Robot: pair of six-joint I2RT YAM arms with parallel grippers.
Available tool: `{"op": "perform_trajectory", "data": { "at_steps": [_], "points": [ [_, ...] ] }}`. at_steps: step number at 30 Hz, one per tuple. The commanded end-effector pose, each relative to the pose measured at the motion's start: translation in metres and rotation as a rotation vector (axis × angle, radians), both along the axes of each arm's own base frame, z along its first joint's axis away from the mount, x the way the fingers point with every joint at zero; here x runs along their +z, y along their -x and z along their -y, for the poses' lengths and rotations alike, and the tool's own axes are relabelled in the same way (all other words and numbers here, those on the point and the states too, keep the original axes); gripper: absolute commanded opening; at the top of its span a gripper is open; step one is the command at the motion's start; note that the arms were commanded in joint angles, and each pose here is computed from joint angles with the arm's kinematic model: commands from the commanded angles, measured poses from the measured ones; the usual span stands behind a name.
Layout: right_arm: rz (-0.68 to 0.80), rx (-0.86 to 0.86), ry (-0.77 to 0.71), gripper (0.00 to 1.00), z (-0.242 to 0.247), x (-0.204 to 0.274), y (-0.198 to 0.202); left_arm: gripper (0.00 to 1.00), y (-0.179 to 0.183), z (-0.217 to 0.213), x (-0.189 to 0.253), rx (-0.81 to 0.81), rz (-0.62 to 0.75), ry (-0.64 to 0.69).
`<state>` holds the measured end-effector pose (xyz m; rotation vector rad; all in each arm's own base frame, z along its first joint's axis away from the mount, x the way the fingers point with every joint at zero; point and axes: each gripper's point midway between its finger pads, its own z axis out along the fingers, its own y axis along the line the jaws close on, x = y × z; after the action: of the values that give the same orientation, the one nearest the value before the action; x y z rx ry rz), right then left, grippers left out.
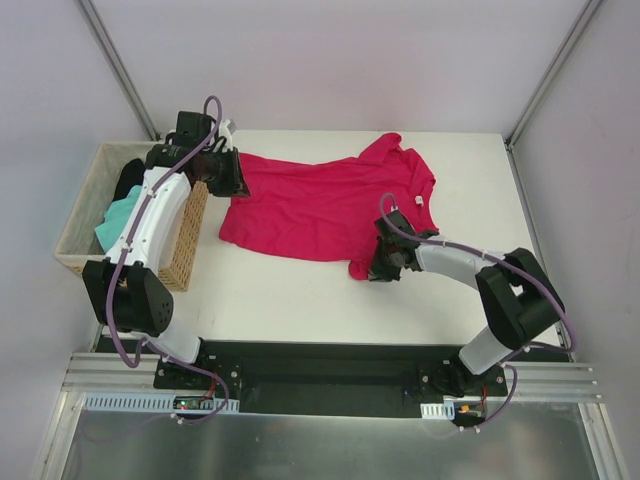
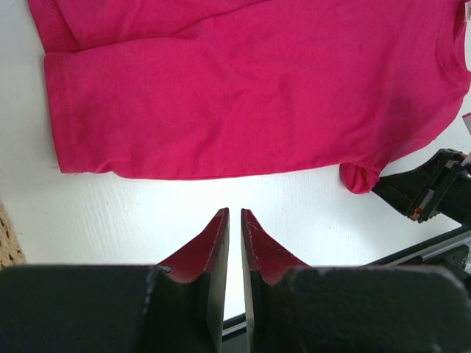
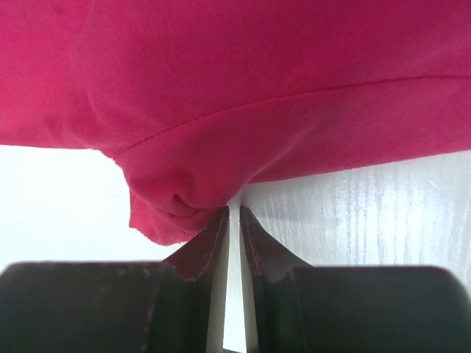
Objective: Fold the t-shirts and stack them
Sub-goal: Grap the side of the flattened tshirt closest away from the robot with both arms
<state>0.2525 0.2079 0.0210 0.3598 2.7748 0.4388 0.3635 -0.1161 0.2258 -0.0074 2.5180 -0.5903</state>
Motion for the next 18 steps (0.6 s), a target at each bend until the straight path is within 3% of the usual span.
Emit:
{"op": "perform_trajectory", "data": {
  "at_steps": [1,18],
  "points": [
    [0.021,0.023,-0.029,0.13,-0.021,0.008,-0.012,0.11,0.010,-0.003,0.014,-0.012,0.063,-0.024],
    [0.074,0.096,-0.026,0.12,-0.049,0.031,-0.051,0.12,0.026,-0.010,0.016,0.007,0.079,-0.044]
  ]
}}
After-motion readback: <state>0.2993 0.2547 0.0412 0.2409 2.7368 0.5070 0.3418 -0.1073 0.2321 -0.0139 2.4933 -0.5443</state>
